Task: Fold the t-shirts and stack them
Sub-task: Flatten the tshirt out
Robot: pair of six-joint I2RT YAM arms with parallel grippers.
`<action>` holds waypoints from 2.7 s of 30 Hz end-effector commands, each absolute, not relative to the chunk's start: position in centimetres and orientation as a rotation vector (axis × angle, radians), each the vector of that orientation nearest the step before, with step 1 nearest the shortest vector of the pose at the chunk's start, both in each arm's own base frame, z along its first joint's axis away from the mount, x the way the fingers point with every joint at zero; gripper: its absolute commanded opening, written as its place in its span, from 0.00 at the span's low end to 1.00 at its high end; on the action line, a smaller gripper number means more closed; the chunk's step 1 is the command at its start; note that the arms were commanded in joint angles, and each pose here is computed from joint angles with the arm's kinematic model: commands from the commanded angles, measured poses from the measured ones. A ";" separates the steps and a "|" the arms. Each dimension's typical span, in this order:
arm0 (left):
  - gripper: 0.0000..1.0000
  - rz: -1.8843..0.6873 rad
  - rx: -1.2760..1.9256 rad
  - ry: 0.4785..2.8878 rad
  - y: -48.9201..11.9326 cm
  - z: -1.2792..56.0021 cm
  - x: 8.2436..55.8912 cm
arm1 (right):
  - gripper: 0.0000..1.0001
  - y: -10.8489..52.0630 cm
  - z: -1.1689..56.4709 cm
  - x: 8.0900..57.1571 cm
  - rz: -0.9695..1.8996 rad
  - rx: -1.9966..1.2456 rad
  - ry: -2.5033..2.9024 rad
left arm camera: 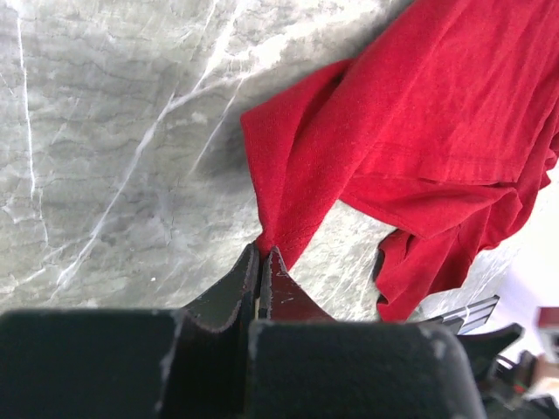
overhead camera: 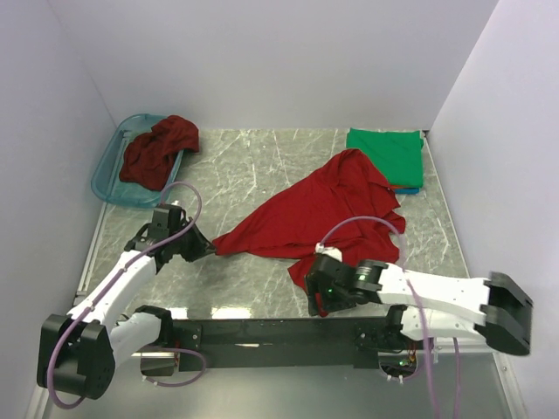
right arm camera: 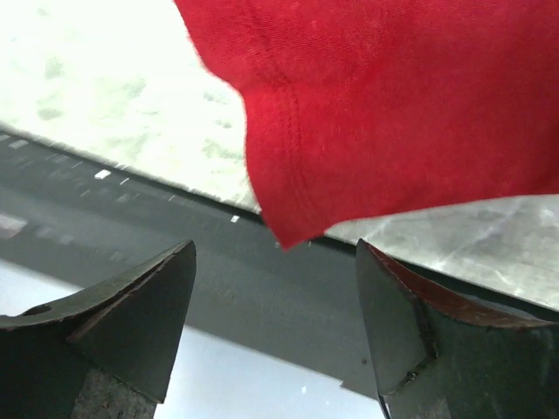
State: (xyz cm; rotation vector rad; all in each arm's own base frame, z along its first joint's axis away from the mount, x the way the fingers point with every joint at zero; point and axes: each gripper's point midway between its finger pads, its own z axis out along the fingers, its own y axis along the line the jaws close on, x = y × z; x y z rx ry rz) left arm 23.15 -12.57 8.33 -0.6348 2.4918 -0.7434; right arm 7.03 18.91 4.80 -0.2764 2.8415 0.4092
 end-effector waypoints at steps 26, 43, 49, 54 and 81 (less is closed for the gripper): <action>0.00 -1.138 -0.466 2.146 -16.2 21.1 30.1 | 0.00 9.4 17.5 20.2 0.014 0.278 2.319; 0.00 -0.922 -0.514 1.582 -8.7 47.3 32.0 | 0.00 0.8 49.5 20.2 0.135 0.373 1.551; 0.00 -0.772 -0.592 1.375 -4.8 53.9 26.9 | 0.00 0.1 56.0 17.0 0.242 0.256 1.427; 0.00 -0.720 -0.594 1.255 -3.1 58.3 22.6 | 0.00 0.3 61.5 13.1 0.395 0.121 1.266; 0.00 -0.581 -0.683 1.609 -2.9 47.1 39.5 | 0.00 4.9 54.5 33.1 -0.075 0.112 1.530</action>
